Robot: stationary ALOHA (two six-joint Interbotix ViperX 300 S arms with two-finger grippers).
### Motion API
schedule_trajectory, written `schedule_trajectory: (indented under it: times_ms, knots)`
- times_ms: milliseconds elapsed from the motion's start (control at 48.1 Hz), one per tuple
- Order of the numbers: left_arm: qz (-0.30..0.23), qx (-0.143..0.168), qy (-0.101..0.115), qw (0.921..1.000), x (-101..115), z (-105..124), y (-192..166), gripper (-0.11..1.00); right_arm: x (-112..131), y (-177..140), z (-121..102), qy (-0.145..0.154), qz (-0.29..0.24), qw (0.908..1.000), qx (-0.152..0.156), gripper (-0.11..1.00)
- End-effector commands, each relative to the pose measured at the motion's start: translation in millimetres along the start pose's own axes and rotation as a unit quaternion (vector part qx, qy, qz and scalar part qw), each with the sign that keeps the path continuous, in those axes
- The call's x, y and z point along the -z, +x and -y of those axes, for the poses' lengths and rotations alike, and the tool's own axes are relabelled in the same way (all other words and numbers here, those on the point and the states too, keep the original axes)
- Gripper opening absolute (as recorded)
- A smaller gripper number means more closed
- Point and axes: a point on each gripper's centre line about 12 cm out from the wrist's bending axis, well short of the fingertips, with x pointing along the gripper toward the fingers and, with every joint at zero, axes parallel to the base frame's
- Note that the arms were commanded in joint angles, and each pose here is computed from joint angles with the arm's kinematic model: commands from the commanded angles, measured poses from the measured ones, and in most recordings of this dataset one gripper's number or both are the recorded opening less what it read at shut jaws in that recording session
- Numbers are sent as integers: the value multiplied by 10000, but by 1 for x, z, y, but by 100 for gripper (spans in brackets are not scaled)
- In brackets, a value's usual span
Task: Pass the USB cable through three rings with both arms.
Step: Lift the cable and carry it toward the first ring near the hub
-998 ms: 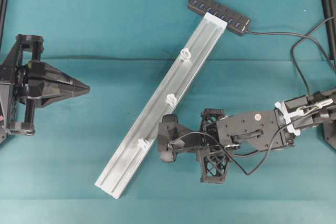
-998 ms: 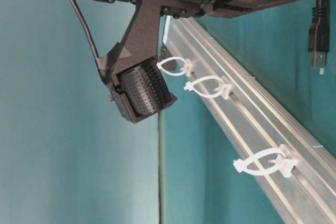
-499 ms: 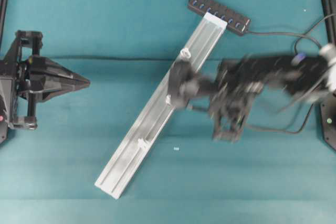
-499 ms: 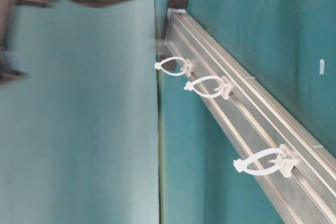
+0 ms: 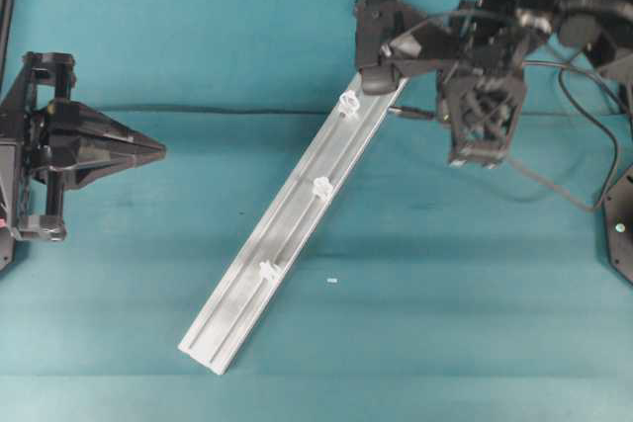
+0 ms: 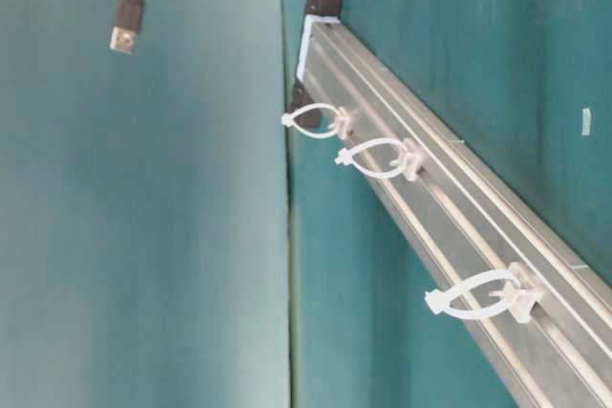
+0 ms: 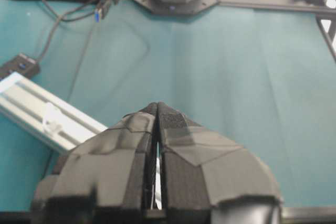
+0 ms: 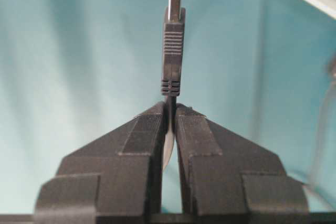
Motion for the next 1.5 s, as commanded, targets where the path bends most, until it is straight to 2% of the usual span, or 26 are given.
schedule_trajectory:
  times_ms: [0,83,208,416,644,811,956,1164,1331,1476]
  knots:
    - [238,-16,13,9997,-15,-1,-1,-2,-4,-6,7,-309,20,9995,68,8]
    - [261,-15,13,9997,-17,-1,-2,-2,-7,-8,16,-457,72,9987,218,8]
    - [323,-22,5,9995,-20,-1,-4,-2,-10,-13,33,-436,200,9974,540,8]
    - [170,-34,4,9999,-20,-1,6,-2,-9,-13,54,-510,155,9956,765,8]
    - [101,-43,41,9999,-17,-2,11,-2,3,-15,89,-938,103,9886,1170,8]
    - [124,-73,46,9999,-18,-3,10,-2,15,-1,107,-1242,-253,9813,1449,8]
    - [147,-73,38,9999,-19,-3,9,-2,25,17,118,-1478,-463,9767,1489,8]
    - [262,-55,10,9996,-27,-2,6,-2,27,34,129,-1804,-320,9697,1619,8]
    - [331,-53,10,9994,-30,-2,3,-2,30,35,143,-1845,-235,9671,1736,8]
    - [300,-45,-27,9995,-29,-2,3,-2,33,45,149,-1964,-342,9656,1668,8]
